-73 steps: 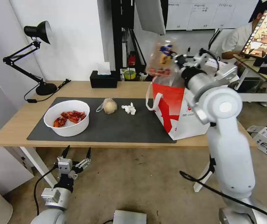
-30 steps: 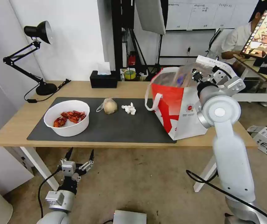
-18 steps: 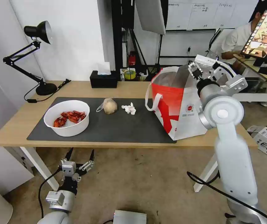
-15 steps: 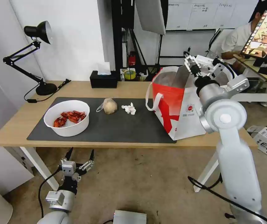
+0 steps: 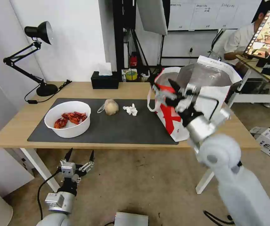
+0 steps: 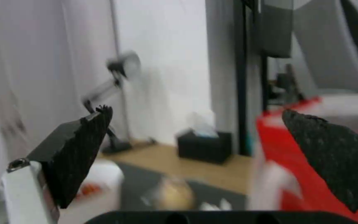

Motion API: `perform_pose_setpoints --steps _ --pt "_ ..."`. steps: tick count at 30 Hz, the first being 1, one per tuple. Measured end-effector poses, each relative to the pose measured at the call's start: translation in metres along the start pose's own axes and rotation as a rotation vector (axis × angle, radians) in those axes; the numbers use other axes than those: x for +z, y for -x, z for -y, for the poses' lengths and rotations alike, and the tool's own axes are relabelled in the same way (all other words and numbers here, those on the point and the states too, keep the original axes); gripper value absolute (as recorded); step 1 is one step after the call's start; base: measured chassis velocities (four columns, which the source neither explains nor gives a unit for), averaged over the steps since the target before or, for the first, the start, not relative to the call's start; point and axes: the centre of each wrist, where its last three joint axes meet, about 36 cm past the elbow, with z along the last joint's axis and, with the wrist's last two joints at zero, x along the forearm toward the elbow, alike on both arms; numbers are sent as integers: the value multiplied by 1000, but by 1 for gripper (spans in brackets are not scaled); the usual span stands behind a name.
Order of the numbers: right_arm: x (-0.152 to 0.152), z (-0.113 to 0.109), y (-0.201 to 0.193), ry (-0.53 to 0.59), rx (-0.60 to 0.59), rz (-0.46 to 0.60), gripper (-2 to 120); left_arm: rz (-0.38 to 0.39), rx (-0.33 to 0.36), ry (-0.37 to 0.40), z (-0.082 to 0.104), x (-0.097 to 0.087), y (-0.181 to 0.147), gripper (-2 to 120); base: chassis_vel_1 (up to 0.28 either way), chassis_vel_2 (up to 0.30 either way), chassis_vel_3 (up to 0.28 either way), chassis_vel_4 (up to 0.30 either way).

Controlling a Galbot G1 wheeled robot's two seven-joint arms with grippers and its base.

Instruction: Pick up the trash from the table and place it into the takeout bag.

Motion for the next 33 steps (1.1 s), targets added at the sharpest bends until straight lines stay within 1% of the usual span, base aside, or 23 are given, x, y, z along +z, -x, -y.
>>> perform_pose_setpoints --steps 1,3,4,5,7,8,11,12,14,15,17,18,20,21,23,24,26,33 --pt "0 0 0 0 0 0 100 0 0 0 0 0 0 100 0 0 0 0" --pt "8 -3 -15 -96 50 -32 100 8 -7 1 1 1 -1 100 0 0 0 0" --pt "8 -3 -15 -96 50 -32 100 8 -7 1 1 1 -1 100 0 0 0 0" --pt "12 -6 -23 -138 84 -46 100 11 -12 -3 3 3 -2 100 0 0 0 0" --pt "22 -8 -35 -190 140 -70 100 15 -16 -3 3 4 -2 100 0 0 0 0" --pt "22 -8 -35 -190 140 -70 100 15 -16 -3 3 4 -2 100 0 0 0 0" --pt "40 -10 -55 -242 230 -102 100 19 -24 3 1 5 -4 100 0 0 0 0" --pt "40 -10 -55 -242 230 -102 100 19 -24 3 1 5 -4 100 0 0 0 0" --pt "59 -13 -69 -268 280 -108 100 22 -28 10 0 8 -6 100 0 0 0 0" --pt "59 -13 -69 -268 280 -108 100 22 -28 10 0 8 -6 100 0 0 0 0" --pt "78 -17 -83 -274 308 -98 100 22 -30 11 0 9 -6 100 0 0 0 0" --pt "78 -17 -83 -274 308 -98 100 22 -30 11 0 9 -6 100 0 0 0 0" --pt "99 -27 -103 -249 326 -92 100 21 -35 11 -1 10 -7 100 0 0 0 0" --pt "99 -27 -103 -249 326 -92 100 21 -35 11 -1 10 -7 100 0 0 0 0" --pt "117 -35 -121 -239 332 -105 100 22 -38 11 -1 12 -7 100 0 0 0 0" --pt "117 -35 -121 -239 332 -105 100 22 -38 11 -1 12 -7 100 0 0 0 0" --pt "135 -45 -140 -217 344 -129 100 23 -42 10 -1 13 -8 100 0 0 0 0" --pt "150 -56 -161 -213 382 -180 100 22 -48 5 0 16 -8 100 0 0 0 0"
